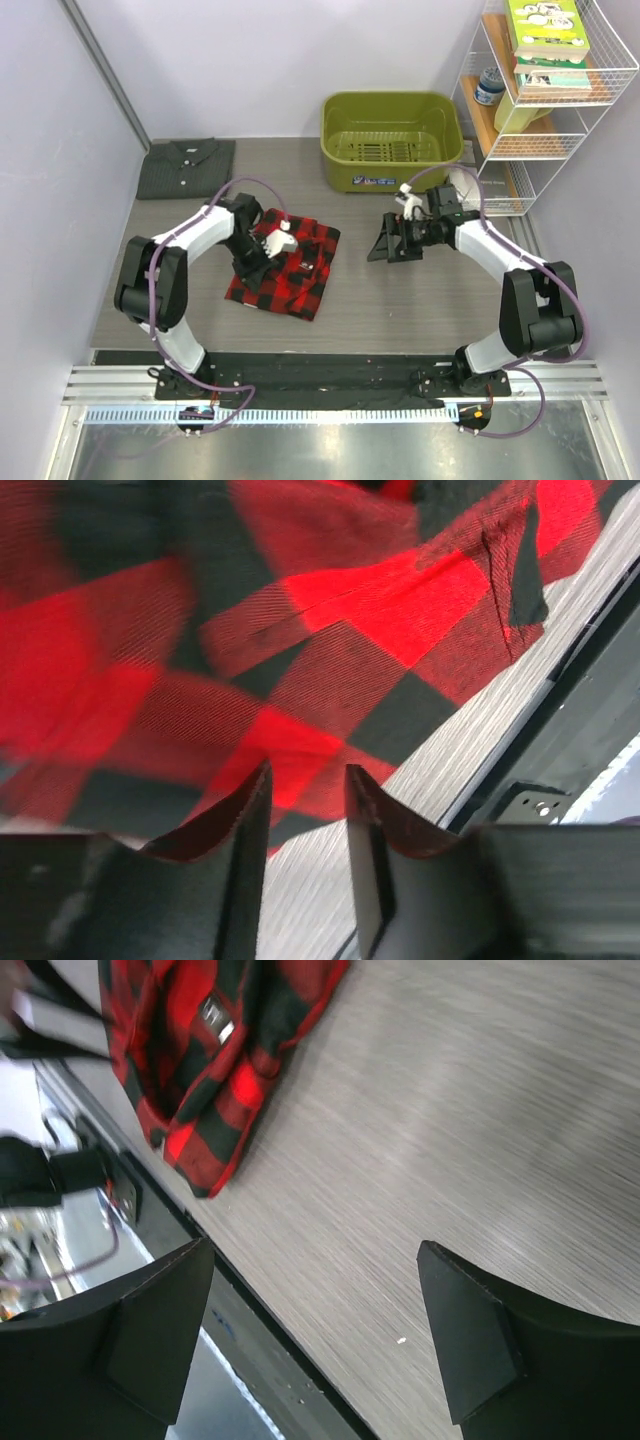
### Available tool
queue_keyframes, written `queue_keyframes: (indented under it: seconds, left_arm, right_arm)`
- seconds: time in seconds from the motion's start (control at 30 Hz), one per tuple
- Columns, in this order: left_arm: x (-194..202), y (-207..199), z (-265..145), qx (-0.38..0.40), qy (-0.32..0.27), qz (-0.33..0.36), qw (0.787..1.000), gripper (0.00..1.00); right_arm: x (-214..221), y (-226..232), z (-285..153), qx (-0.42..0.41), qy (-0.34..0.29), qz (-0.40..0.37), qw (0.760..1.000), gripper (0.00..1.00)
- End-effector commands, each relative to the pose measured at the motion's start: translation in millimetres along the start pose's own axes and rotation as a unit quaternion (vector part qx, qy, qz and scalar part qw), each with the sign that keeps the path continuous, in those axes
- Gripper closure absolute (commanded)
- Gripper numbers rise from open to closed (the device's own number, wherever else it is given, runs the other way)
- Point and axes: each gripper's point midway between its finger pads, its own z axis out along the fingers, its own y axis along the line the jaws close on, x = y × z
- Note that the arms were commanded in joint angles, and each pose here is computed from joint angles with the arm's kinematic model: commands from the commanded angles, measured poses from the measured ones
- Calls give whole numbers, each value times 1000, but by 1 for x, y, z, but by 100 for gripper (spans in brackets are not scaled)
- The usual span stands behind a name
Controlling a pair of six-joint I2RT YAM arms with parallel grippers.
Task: Fold and stack the long sleeve shirts
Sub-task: Fold the shirt
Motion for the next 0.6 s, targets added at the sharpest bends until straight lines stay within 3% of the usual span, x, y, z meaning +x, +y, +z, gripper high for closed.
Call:
queue_keyframes:
  seconds: [0.0,0.03,0.1,0.17,0.27,0.33,0.43,0.47,0.57]
  left_arm:
    - [-21,-2,34,-6,-19,15,1000,70]
    - [-35,-17,49,-2,-21,23,1000,71]
    - [-54,-52,68,22,-17,-29,999,75]
    - [-92,-97,85,44,-34,-10,998,76]
    - [-160,-138,77,96,-89,-46,990,73]
    - [-201,-151,37,133,-155,-55,977,67]
    - [-218,-126,-42,132,-286,-72,946,48]
    - [-210,-91,-65,109,-321,-104,935,41]
    - [-176,-29,-101,27,-363,-147,920,31]
  right_arm:
    - [-11,-10,-22,11,-50,62,997,14]
    - [-12,-18,-30,19,-59,77,995,15]
    - [-8,-28,-35,38,-56,88,994,21]
    - [-11,-36,-39,52,-60,90,993,26]
    - [-16,-42,-39,64,-51,84,993,28]
    - [-22,-43,-37,64,-50,80,993,28]
    - [-34,-33,-27,61,-38,34,997,28]
    - [-39,-22,-18,63,-31,-8,998,28]
    - [-36,-8,9,68,3,-73,995,28]
